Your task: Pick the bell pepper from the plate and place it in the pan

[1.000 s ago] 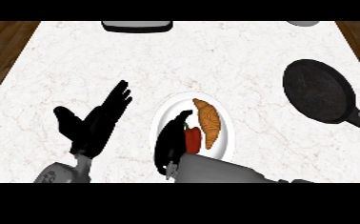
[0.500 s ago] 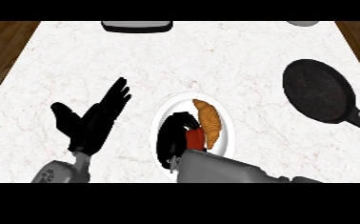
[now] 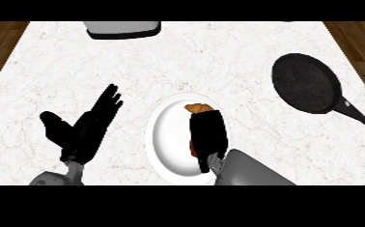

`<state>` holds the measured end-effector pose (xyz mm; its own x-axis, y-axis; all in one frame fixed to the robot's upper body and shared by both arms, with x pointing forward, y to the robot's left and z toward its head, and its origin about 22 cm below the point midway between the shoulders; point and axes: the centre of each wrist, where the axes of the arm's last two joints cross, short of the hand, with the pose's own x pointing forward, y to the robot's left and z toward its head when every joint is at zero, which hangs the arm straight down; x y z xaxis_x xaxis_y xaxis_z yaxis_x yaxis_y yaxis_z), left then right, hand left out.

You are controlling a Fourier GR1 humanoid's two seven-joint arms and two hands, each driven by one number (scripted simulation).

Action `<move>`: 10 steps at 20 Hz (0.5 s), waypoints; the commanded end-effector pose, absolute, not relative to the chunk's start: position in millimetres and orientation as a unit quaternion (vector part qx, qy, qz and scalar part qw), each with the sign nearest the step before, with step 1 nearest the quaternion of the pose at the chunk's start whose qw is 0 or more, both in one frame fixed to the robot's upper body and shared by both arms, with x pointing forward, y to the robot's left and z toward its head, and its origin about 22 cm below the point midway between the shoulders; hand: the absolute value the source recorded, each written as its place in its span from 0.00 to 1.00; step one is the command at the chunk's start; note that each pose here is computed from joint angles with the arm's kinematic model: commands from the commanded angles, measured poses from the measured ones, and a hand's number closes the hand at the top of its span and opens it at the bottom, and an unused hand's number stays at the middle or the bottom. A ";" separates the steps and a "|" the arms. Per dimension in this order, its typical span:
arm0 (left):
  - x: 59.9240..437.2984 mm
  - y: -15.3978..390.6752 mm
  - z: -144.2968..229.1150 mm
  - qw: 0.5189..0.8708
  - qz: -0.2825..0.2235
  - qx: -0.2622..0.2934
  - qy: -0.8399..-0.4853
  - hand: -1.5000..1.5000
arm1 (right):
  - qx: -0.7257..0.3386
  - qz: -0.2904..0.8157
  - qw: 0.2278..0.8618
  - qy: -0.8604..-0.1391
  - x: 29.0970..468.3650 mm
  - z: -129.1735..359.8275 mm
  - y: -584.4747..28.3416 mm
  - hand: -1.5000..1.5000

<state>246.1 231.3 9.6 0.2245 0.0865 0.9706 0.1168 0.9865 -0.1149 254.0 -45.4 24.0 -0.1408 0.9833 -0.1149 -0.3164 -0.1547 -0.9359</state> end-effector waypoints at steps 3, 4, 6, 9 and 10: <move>244.5 242.3 17.2 0.775 -0.008 -0.078 -0.627 0.50 | -0.479 0.466 0.523 -0.529 229.4 56.3 -88.9 1.00; 245.7 250.0 14.0 0.778 -0.012 -0.073 -0.624 0.50 | -0.477 0.438 0.522 -0.555 221.0 75.0 -79.7 1.00; 238.8 230.2 6.2 0.780 -0.008 -0.083 -0.621 0.50 | -0.477 0.384 0.526 -0.591 215.5 84.6 -96.5 1.00; 245.4 227.9 13.8 0.776 -0.008 -0.089 -0.625 0.50 | -0.463 0.313 0.531 -0.637 202.7 119.0 -114.2 1.00; 243.1 226.2 4.7 0.776 -0.020 -0.084 -0.625 0.50 | -0.448 0.277 0.550 -0.648 198.2 114.2 -113.8 1.00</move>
